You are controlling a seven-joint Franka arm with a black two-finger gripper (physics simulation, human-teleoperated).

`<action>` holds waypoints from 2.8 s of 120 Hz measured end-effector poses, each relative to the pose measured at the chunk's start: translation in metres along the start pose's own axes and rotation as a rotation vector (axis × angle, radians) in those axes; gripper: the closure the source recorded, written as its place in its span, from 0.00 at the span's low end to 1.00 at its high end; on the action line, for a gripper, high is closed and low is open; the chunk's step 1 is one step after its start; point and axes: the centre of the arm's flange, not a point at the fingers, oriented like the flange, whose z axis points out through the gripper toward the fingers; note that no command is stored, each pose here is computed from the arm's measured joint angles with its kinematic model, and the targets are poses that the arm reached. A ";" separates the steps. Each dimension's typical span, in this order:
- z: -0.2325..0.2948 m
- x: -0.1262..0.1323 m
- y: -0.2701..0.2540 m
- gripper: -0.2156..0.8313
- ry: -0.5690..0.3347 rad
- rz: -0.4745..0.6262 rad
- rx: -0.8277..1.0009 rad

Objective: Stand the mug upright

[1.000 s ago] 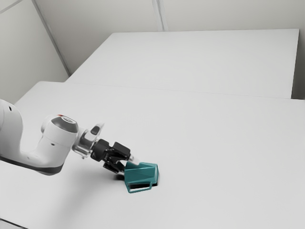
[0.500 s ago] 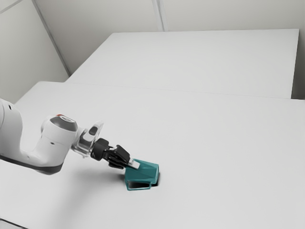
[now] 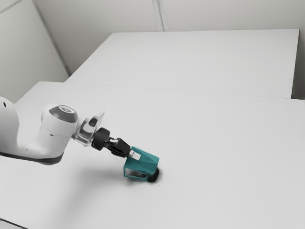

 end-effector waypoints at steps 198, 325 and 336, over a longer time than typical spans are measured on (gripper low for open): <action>-0.012 0.037 0.031 0.93 -0.253 0.089 0.942; -0.114 0.170 0.204 0.21 -0.116 0.094 0.967; -0.132 0.190 0.223 0.21 -0.128 0.081 0.964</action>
